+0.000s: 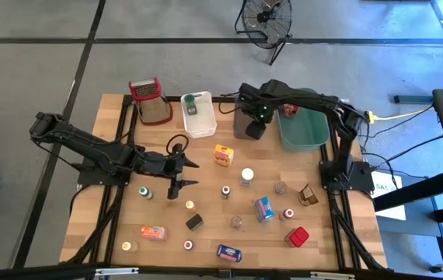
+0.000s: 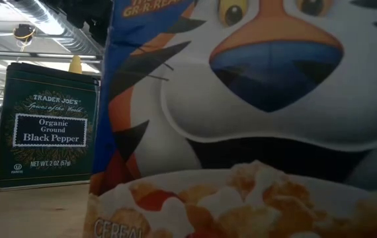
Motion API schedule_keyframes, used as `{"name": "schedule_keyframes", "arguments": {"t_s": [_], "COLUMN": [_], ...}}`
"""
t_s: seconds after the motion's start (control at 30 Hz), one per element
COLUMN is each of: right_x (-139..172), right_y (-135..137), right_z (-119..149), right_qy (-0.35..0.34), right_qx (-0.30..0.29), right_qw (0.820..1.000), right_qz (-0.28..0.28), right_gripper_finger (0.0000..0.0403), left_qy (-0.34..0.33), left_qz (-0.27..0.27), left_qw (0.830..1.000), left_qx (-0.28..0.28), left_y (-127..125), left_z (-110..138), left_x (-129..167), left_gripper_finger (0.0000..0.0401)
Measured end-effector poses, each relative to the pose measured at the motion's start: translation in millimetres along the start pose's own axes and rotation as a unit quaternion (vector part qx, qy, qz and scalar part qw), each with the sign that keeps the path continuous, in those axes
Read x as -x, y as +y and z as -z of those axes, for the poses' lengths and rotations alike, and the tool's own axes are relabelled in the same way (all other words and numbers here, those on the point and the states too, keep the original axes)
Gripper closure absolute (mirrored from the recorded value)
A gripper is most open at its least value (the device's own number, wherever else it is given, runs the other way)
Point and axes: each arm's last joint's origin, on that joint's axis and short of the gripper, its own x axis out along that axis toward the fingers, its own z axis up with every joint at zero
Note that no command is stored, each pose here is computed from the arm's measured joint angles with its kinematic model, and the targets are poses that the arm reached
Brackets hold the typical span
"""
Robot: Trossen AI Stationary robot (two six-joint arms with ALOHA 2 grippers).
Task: Pick & Place Kitchen Items
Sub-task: Put the blue food coloring bottle into the black transparent bin, then put the blue cereal box into the green bin
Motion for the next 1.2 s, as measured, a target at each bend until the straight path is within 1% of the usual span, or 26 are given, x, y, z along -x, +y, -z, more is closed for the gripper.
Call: {"name": "schedule_keyframes", "arguments": {"t_s": [0.27, 0.57, 0.73, 1.03, 1.2], "right_x": [-20.2, -23.8, -23.8, -23.8, -21.6], "right_y": [-0.4, -0.5, -0.3, -0.3, -0.9], "right_z": [-7.2, -9.2, -9.1, -9.1, -9.9], "right_qy": [0.025, 0.024, 0.025, 0.025, 0.023], "right_qx": [0.010, 0.011, 0.007, 0.007, 0.006], "right_qw": [1.000, 1.000, 1.000, 1.000, 1.000], "right_qz": [0.000, 0.001, 0.001, 0.001, 0.013], "right_gripper_finger": [0.0247, 0.0245, 0.0225, 0.0173, 0.0152], "left_qy": [0.000, 0.001, 0.001, 0.001, 0.001], "left_qz": [0.000, 0.000, 0.000, 0.000, 0.000], "left_qw": [1.000, 1.000, 1.000, 1.000, 1.000], "left_qx": [0.000, 0.000, 0.000, 0.002, 0.002], "left_y": [-0.1, -0.1, -0.1, -0.1, -0.1], "left_z": [0.0, 0.1, 0.2, 0.2, 0.3], "left_x": [0.0, 0.0, 0.0, 0.0, -0.1], "left_gripper_finger": [0.0148, 0.0148, 0.0148, 0.0148, 0.0148]}}
